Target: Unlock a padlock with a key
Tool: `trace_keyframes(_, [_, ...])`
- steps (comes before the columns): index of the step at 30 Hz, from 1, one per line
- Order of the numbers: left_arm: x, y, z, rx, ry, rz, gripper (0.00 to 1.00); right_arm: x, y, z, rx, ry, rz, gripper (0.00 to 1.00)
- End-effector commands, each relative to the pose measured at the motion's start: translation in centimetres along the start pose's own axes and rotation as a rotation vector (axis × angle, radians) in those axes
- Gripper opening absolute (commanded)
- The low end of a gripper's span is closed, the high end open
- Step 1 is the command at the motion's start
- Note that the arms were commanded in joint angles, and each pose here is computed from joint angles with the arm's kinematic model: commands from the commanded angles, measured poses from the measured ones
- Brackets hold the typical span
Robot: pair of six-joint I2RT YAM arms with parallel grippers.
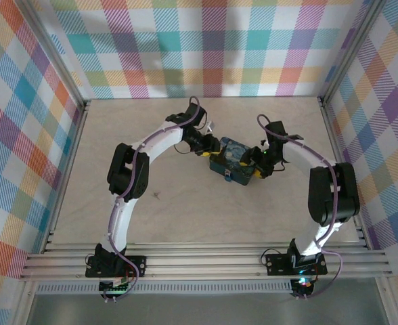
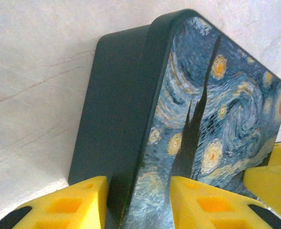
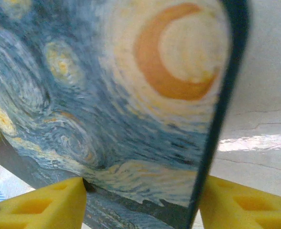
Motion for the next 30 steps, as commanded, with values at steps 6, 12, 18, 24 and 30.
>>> trace_keyframes(6, [2.3, -1.2, 2.4, 0.002, 0.029, 0.02, 0.34, -0.6, 6.9, -2.2, 0.125, 0.036, -0.158, 0.51])
trace_keyframes(12, [4.0, 0.2, 1.9, 0.04, -0.007, -0.03, 0.33, -2.3, 10.7, -3.6, 0.184, 0.064, -0.185, 0.5])
trace_keyframes(18, [5.7, 2.7, 1.2, 0.108, -0.043, -0.024, 0.33, -4.1, 14.6, -5.1, 0.262, 0.095, -0.227, 0.5])
trace_keyframes(24, [6.3, 3.7, 1.1, 0.131, -0.065, -0.044, 0.33, -6.1, 17.2, -6.1, 0.304, 0.111, -0.252, 0.51])
trace_keyframes(30, [7.1, 5.9, 0.7, 0.188, -0.103, -0.132, 0.35, -6.3, 17.7, -6.6, 0.309, 0.102, -0.239, 0.52])
Point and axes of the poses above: each hand's point on the last joint's axis, 136 mm out from that joint toward the fingers, its own x axis back along the fingers, its own y axis along the line the jaws close on, z = x × y, the point moved 2 cm from there along x, back along the fingers, and after that the axes turned 5 degrees about x, right-handed, at the moved point
